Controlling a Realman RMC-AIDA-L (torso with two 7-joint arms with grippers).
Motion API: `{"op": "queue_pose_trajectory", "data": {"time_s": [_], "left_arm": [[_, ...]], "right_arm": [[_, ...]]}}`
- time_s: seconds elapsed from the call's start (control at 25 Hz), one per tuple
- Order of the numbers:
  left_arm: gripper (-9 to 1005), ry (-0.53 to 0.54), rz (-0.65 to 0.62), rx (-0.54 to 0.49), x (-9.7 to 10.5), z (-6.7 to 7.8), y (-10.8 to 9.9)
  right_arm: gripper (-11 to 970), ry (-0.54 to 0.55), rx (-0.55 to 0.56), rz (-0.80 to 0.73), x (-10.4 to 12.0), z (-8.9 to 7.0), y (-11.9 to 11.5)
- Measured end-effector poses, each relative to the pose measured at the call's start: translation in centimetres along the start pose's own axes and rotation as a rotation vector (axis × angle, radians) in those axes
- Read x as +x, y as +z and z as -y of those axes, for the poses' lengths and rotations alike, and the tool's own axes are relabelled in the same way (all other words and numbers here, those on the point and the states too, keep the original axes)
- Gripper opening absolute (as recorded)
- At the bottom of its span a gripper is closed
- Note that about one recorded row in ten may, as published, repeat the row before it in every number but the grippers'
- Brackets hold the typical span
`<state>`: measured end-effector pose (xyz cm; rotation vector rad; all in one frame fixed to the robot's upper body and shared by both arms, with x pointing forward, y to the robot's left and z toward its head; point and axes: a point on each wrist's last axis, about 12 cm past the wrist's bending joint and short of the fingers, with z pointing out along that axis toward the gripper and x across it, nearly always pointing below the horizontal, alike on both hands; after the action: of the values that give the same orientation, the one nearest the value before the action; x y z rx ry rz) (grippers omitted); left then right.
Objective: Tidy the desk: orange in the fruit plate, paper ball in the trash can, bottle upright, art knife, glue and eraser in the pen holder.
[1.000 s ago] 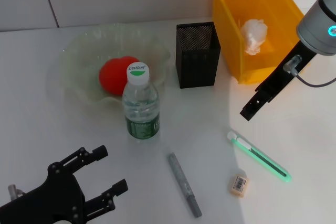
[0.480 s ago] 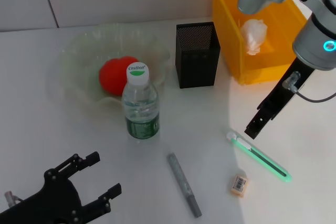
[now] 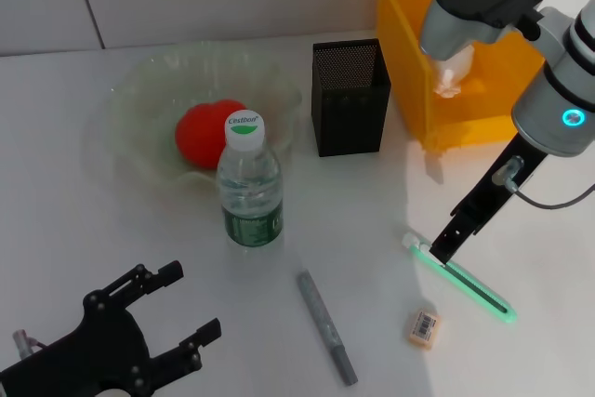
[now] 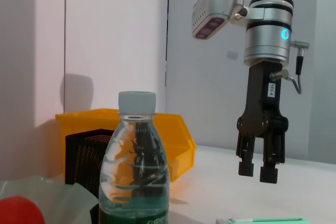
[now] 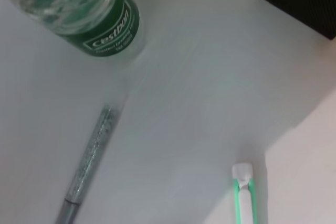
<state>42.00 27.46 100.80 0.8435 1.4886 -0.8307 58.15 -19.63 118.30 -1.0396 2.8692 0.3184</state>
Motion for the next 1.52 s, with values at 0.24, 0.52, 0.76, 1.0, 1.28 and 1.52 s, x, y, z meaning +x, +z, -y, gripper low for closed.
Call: {"op": "queue_pose_trajectory", "data": {"time_s": [0.24,0.52,0.76,1.0,1.28,1.52], "left_arm": [[780,0.005,-0.004,0.004,0.0,-0.1,0.2],[779,0.006,-0.003,0.01,-0.1,-0.2,0.3],[779,0.014,-0.005,0.007,-0.1,-0.3,0.5],[779,0.019,-0.009,0.009,-0.1,-0.4,0.6],[779,0.021,-0.014,0.02,-0.2,-0.6,0.9],[779,0.023,-0.021,0.022,-0.2,-0.8,1.1]], "right_arm": [[735,-0.035,0.05,-0.012,-0.1,-0.8,0.8],[735,-0.037,0.084,0.002,-0.1,-0.9,2.1],[734,-0.028,0.094,0.014,-0.1,-0.8,2.9],[734,-0.037,0.107,-0.001,-0.3,-1.0,4.0],[735,-0.053,0.105,0.009,-0.6,-1.3,4.2],[735,-0.068,0.116,0.009,-0.6,-1.4,4.6]]}}
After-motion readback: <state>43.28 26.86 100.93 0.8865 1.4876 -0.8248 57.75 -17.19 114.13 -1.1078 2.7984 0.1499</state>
